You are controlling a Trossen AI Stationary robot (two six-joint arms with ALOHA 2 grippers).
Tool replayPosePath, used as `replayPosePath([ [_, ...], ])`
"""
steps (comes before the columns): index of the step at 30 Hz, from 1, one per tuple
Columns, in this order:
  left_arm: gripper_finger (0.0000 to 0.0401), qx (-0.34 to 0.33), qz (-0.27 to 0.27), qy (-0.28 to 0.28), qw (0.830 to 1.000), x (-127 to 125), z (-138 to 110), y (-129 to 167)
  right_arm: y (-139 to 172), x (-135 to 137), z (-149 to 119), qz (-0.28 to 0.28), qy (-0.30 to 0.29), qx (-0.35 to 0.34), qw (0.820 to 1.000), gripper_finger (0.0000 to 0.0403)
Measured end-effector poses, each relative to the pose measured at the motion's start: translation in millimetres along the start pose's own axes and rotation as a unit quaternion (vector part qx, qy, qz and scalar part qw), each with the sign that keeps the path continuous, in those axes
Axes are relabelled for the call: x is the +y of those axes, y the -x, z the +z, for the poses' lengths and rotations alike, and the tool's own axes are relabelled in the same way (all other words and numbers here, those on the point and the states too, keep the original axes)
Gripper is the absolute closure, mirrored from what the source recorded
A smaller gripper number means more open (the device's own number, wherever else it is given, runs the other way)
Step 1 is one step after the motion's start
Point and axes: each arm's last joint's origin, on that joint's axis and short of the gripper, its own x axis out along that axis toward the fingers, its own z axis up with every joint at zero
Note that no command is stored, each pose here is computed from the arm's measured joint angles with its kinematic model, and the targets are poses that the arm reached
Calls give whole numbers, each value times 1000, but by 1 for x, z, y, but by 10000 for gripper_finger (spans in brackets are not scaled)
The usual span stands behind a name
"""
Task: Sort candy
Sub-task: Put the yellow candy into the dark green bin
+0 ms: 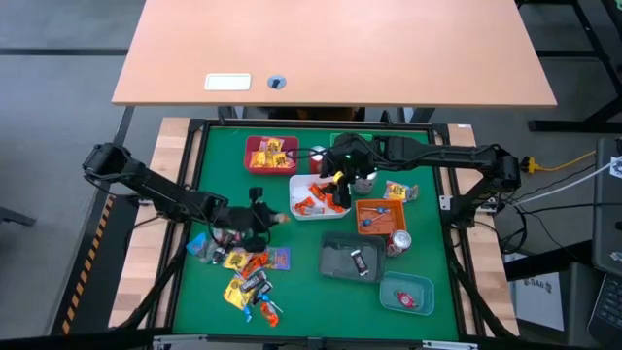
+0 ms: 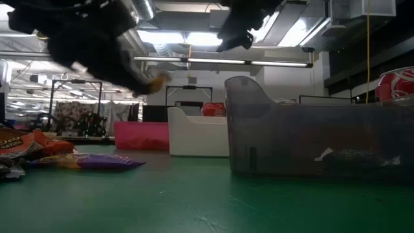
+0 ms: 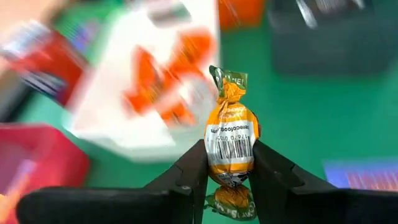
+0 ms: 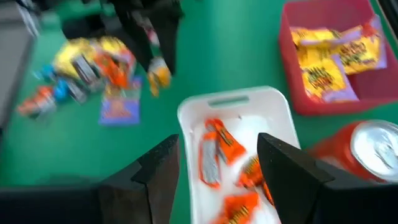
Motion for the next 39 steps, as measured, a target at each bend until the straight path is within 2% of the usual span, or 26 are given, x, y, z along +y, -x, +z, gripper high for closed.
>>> replayPosePath([
  [6,314,-97,59,67,991,12,21,-2,1,1,12,17,-44,-59,997,189],
  [12,314,-144,87,108,980,26,32,-4,2,1,20,23,-74,-99,992,189],
  [24,314,-199,118,153,961,46,43,-6,3,1,27,30,-171,-136,975,189],
  [28,314,-215,123,163,955,50,46,-5,-8,-2,27,22,-207,-137,968,189],
  [39,314,-223,120,166,953,51,47,-5,-40,-9,24,11,-216,-127,968,189],
])
